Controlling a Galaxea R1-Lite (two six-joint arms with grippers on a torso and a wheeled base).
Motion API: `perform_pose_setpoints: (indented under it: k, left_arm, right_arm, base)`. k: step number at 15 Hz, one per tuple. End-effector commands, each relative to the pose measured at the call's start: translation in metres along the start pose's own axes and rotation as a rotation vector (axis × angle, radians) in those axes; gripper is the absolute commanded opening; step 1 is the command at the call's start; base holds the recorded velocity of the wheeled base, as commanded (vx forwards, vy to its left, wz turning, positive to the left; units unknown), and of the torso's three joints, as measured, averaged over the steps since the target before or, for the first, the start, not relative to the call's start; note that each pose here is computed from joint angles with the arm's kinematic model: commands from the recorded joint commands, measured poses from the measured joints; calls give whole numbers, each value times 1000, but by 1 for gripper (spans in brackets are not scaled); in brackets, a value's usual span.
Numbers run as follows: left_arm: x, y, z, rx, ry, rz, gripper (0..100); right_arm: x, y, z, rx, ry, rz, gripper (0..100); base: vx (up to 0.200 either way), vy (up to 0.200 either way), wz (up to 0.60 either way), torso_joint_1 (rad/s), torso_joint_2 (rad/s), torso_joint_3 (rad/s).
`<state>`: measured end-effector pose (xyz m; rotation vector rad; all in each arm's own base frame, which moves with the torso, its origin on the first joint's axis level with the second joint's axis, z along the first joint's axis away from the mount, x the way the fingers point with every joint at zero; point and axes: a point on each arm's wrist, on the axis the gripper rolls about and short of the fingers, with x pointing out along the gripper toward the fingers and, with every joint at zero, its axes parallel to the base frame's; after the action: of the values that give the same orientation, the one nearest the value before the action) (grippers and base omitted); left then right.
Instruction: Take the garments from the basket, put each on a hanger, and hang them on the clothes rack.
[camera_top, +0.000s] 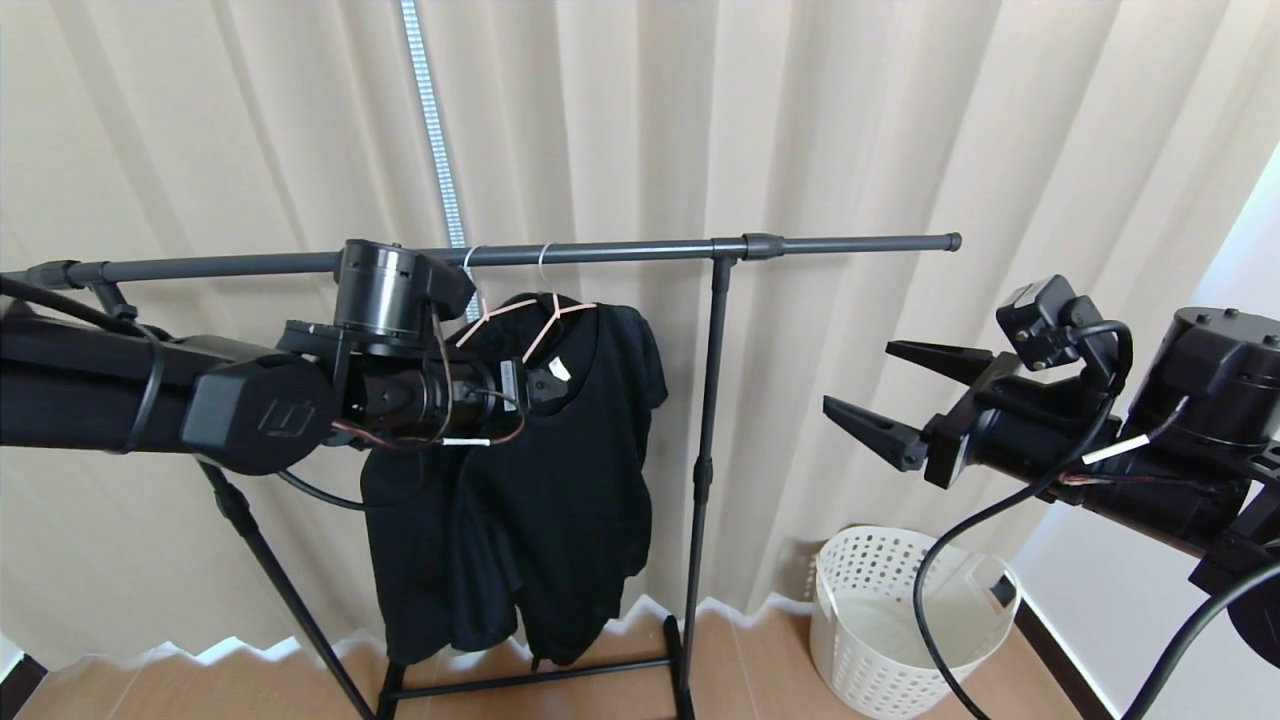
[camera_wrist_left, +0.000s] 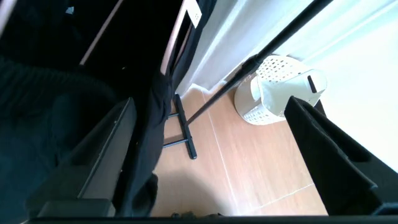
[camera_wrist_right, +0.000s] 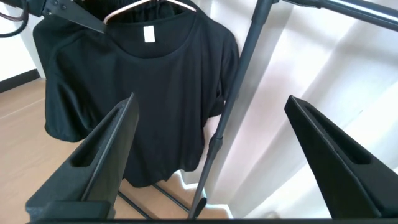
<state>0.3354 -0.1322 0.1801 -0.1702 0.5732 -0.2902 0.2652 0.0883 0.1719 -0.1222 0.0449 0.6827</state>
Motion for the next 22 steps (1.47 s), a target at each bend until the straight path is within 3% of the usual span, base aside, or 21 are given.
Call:
perform_pose_setpoints:
  k: [1,5,7,8,14,15,18,22]
  left_arm:
    - [-32,-3,2,20,-38,-19,100]
    - [-76,1,-11,36,-80,-29,100]
    - [-92,7,-24,59,-124,-33,100]
    - [-104,12,-39,109,-126,-29,100]
    - [-159,21,-78,160,-191,-43,100]
    - [-173,26,-93,159,-178,-37,100]
    - [-199,38,-128,154,-160,-24,100]
    - [-218,55,-182,145,-132,-2,100]
  right_arm:
    - [-1,0,1,-2,-4,1,100]
    - [-1,1,0,-3,-4,1,100]
    - [-2,1,-1,-1,-1,1,100]
    - [-3,2,-2,0,5,3,100]
    - [-15,19,-6,-10,16,45,100]
    - [-29,31,2,-24,-15,67,100]
    - [-68,41,15,-48,-80,27,100]
    - [-112,58,-11,-29,-33,-8,100]
  base:
    - [0,0,0,0,0,0]
    - [0,0,0,0,0,0]
    - [0,0,0,0,0,0]
    - [0,0,0,0,0,0]
    - [0,0,0,0,0,0]
    - [0,0,0,0,0,0]
    - [0,0,0,0,0,0]
    - [0,0,0,0,0,0]
